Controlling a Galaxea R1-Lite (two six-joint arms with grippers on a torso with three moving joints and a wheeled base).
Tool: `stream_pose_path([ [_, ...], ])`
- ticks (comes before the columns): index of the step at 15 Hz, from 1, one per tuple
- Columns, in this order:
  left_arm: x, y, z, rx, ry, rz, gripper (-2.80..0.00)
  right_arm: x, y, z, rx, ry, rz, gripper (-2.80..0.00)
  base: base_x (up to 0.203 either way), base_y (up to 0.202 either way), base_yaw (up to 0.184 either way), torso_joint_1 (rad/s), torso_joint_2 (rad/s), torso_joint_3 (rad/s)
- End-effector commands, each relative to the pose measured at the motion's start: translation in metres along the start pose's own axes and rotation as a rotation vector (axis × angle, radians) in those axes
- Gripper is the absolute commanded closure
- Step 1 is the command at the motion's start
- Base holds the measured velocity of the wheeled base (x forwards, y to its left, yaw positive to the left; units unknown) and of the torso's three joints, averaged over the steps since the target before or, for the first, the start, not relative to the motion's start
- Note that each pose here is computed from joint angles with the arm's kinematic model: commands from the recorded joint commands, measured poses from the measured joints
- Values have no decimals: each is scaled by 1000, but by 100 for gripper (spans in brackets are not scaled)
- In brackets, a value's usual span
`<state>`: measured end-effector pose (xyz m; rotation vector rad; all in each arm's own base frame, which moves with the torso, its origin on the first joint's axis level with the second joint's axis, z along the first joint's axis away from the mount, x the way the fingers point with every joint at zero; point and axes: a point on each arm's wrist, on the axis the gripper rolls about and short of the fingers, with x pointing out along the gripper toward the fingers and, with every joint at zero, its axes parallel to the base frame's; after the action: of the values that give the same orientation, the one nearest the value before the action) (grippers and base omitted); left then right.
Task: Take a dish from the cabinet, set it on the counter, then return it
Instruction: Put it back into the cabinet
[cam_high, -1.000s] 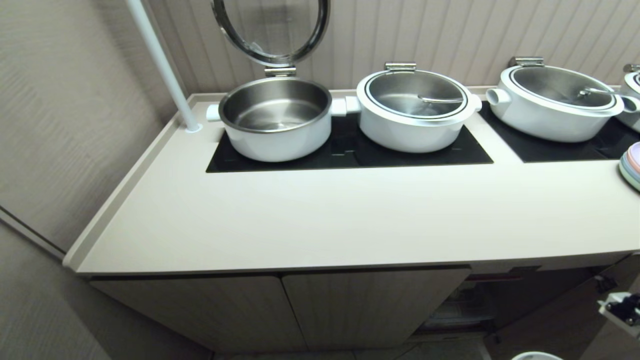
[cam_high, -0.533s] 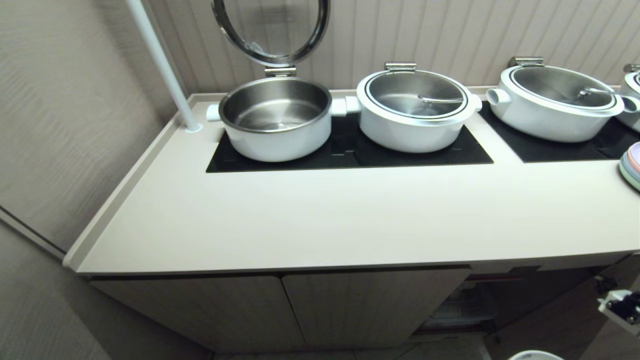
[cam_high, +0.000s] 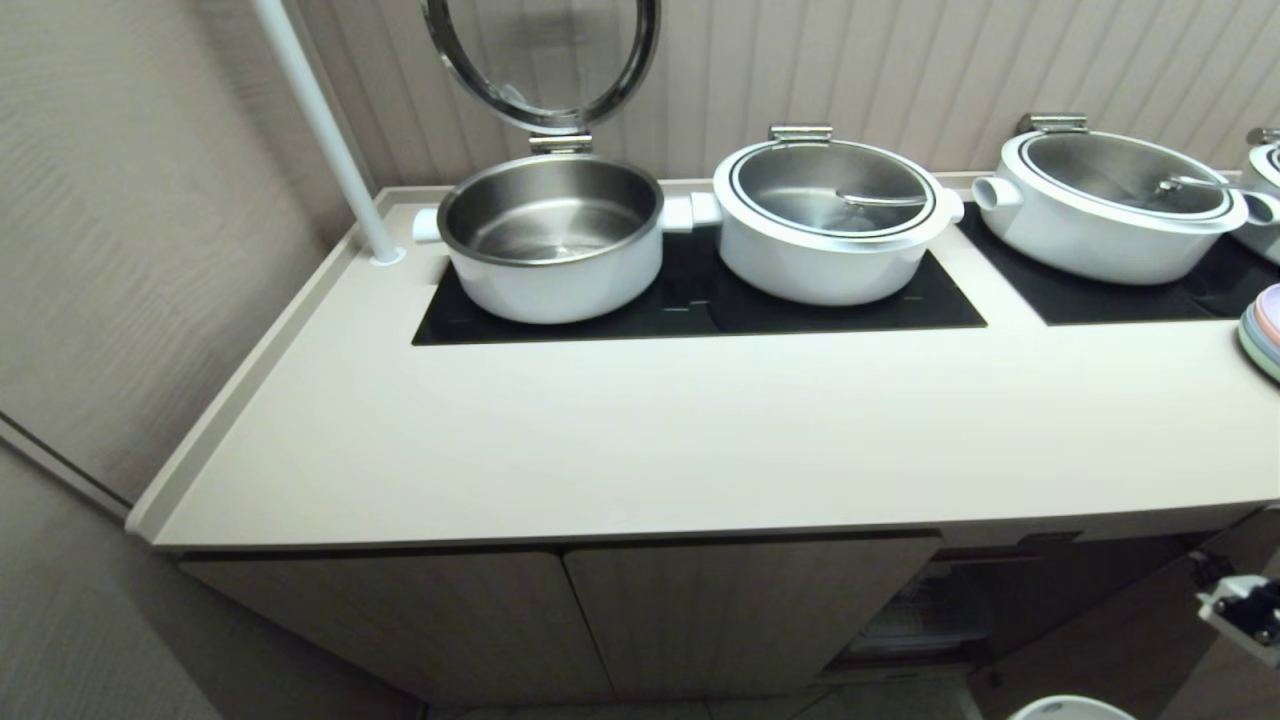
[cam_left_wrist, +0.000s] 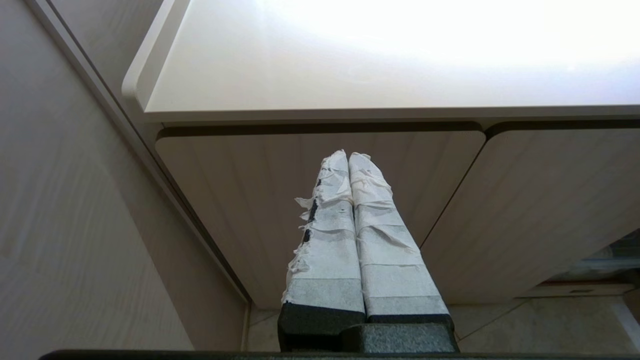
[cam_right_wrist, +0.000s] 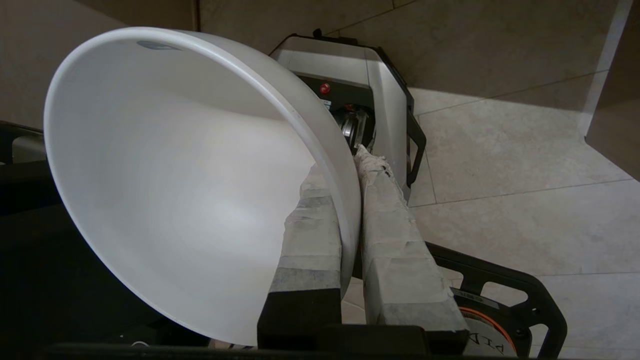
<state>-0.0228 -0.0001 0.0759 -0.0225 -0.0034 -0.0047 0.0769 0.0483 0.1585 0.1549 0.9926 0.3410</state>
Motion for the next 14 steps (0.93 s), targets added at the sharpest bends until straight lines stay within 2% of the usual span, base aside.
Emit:
stream_pose_path([
  [1, 0, 0, 0, 0, -1, 0, 0, 1, 0, -1, 3, 9, -3, 0, 0, 0, 0, 0, 0, 0],
  [14, 0, 0, 0, -2, -1, 0, 0, 6, 4, 1, 5, 33, 3, 0, 0, 0, 0, 0, 0, 0],
])
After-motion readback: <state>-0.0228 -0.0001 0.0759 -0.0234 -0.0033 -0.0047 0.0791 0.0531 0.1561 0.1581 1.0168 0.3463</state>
